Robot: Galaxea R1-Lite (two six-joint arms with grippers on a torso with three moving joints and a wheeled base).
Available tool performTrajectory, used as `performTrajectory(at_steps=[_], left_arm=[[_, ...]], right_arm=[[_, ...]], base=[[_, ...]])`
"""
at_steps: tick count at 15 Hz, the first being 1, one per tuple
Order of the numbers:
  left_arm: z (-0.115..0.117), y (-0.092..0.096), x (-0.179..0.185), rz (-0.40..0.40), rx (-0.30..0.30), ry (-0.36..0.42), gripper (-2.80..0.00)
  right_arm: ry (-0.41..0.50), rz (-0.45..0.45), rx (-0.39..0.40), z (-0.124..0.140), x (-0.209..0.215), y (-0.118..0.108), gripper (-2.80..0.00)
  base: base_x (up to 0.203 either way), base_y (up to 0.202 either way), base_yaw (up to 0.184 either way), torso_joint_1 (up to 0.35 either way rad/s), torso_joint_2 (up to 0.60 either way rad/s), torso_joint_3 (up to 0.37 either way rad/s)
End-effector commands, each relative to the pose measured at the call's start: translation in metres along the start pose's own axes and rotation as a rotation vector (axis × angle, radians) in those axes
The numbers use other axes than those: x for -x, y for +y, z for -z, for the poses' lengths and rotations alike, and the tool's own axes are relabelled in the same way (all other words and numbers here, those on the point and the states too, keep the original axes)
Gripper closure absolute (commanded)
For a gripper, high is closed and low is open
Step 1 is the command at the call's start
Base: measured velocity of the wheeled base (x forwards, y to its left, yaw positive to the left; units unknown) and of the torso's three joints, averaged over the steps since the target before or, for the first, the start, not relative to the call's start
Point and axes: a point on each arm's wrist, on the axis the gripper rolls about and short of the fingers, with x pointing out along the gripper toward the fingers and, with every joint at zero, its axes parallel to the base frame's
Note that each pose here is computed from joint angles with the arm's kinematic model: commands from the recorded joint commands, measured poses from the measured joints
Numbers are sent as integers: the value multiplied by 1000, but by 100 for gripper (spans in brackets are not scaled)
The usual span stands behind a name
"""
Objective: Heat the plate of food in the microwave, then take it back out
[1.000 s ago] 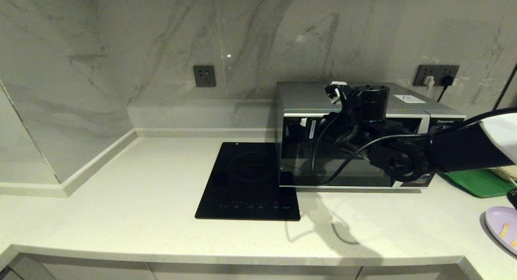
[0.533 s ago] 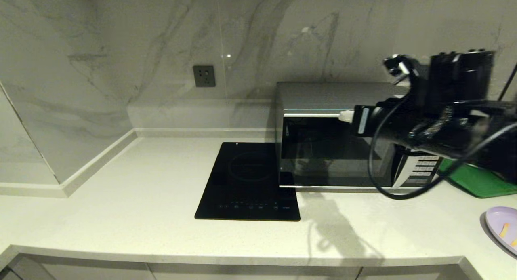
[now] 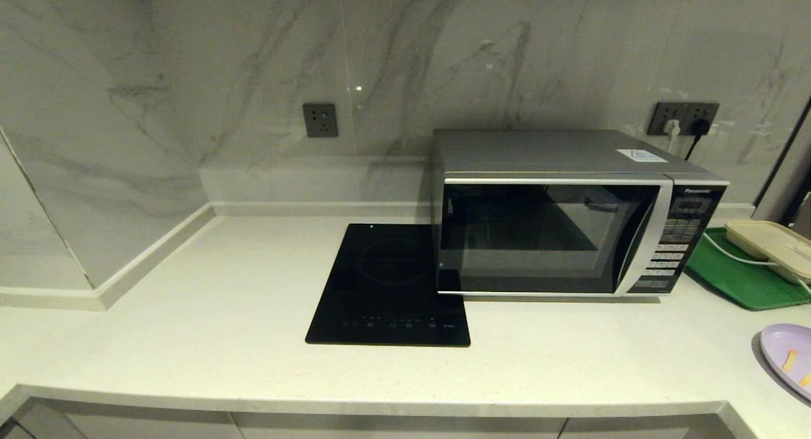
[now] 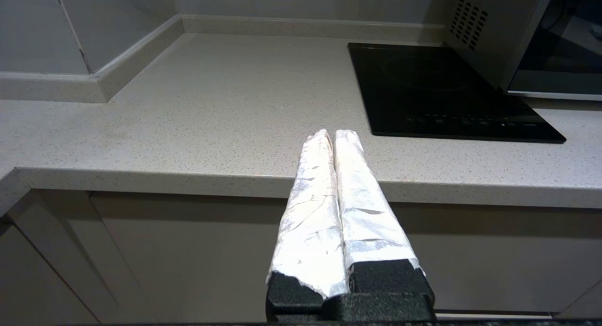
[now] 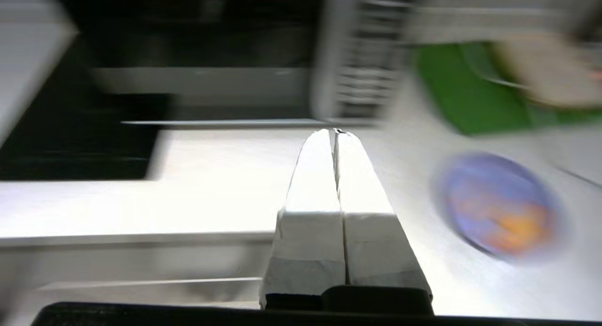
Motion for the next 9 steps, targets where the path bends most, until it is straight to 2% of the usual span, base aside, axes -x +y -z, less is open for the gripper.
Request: performTrajectory(at_steps=[1,2,3,5,7,9], left_arm=[[0,0,0,-1,1,-1,0],[0,0,0,0,1,-1,0],[0,0,0,0,1,-1,0],[0,0,0,0,1,-1,0],[0,0,0,0,0,-1,0],[0,0,0,0,1,-1,0]], right_arm=[[-104,169,-44,35,71,-46,0],[-120,266,-49,46,87,-49,0],[-165,326,-63,60,107,-52,0],[-235,367,-68,86,136,-55,0],[-255,418,-92,108,154,-51,0],[-255,420,-85,131,163,-47,0]], base=[[0,0,0,0,0,0],[0,0,0,0,0,0],[0,0,0,0,0,0],[0,0,0,0,0,0],[0,0,0,0,0,0],[0,0,0,0,0,0]])
